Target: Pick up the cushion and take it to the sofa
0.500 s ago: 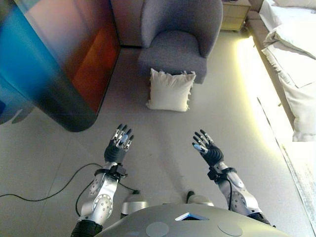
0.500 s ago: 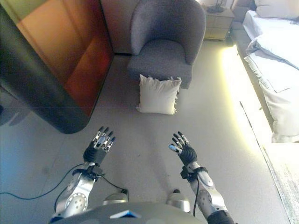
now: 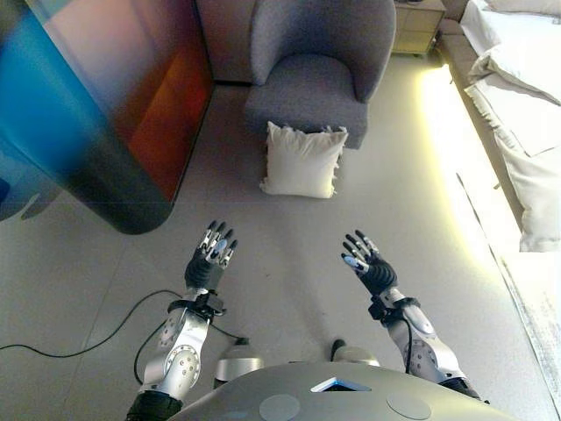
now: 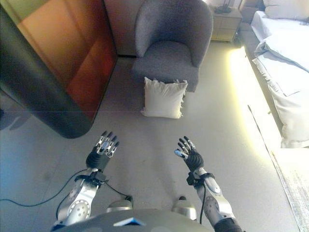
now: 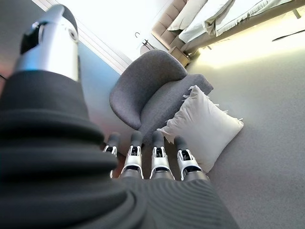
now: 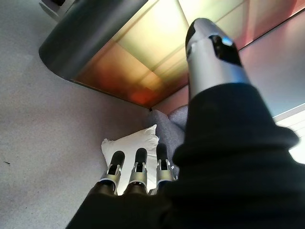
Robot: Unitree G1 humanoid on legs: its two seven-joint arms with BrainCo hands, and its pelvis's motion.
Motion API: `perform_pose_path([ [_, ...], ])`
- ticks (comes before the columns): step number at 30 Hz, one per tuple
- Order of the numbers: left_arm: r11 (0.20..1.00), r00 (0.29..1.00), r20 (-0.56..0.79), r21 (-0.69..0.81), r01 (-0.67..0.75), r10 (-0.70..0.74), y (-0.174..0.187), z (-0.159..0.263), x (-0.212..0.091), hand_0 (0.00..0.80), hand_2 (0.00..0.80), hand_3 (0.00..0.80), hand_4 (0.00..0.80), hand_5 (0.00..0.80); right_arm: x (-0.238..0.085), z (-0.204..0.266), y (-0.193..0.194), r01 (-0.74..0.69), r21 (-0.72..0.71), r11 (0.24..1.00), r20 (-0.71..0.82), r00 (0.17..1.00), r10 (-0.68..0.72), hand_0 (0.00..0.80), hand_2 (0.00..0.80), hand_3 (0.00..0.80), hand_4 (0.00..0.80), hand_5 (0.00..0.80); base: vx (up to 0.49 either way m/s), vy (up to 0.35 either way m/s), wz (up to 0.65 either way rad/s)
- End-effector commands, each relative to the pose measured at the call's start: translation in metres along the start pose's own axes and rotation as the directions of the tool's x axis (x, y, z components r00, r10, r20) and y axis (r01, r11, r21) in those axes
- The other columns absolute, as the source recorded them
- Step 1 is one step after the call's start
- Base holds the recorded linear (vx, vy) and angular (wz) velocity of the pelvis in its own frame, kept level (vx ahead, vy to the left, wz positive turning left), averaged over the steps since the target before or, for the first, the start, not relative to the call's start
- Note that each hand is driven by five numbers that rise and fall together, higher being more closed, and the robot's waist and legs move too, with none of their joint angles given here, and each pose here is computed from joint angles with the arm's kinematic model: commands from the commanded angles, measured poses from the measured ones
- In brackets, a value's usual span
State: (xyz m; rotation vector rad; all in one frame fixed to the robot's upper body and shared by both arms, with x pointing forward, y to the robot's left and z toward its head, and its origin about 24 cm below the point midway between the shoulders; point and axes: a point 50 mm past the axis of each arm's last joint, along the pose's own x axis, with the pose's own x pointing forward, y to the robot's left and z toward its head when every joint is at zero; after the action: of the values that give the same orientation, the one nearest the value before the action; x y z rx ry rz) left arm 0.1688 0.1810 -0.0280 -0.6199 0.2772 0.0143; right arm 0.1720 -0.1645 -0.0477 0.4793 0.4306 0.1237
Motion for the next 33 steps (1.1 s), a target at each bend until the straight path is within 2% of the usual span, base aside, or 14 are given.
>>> perform_pose_path([
  [1, 0.991, 0.990, 0.101, 0.104, 0.090, -0.101, -0.017, 0.023, 0.010, 0.000, 0.000, 0.000, 0.000, 0.000, 0.008, 0.027, 0.009, -0.037, -0.008, 0.999, 0.153, 0.988, 0.038, 0.000, 0.000, 0.000, 0.000, 0.000, 0.000, 0.000, 0.00],
  [10, 0.997, 0.992, 0.123, 0.069, 0.027, -0.035, -0.004, 0.025, 0.002, 0.000, 0.000, 0.000, 0.000, 0.000, 0.005, 0.024, 0.006, -0.045, -0.020, 0.999, 0.125, 0.991, 0.047, 0.000, 0.000, 0.000, 0.000, 0.000, 0.024, 0.033, -0.04],
  [19, 0.999, 0.983, 0.183, 0.043, 0.000, -0.008, 0.000, 0.034, 0.006, 0.000, 0.000, 0.000, 0.000, 0.000, 0.015, 0.023, 0.009, -0.049, -0.030, 0.998, 0.104, 0.993, 0.052, 0.000, 0.000, 0.000, 0.000, 0.000, 0.016, 0.085, -0.11],
  [25, 0.997, 0.975, 0.223, 0.080, 0.006, -0.024, 0.006, 0.052, 0.008, 0.000, 0.000, 0.000, 0.000, 0.000, 0.021, 0.032, 0.011, -0.006, -0.015, 1.000, 0.189, 0.982, 0.008, 0.000, 0.000, 0.000, 0.000, 0.000, -0.011, 0.126, 0.04],
  [33, 0.994, 0.980, 0.192, 0.099, 0.037, -0.056, 0.006, 0.057, 0.008, 0.000, 0.000, 0.000, 0.000, 0.000, -0.001, 0.028, -0.010, 0.080, 0.022, 0.997, 0.185, 0.979, -0.082, 0.000, 0.000, 0.000, 0.000, 0.000, 0.142, 0.081, 0.29],
])
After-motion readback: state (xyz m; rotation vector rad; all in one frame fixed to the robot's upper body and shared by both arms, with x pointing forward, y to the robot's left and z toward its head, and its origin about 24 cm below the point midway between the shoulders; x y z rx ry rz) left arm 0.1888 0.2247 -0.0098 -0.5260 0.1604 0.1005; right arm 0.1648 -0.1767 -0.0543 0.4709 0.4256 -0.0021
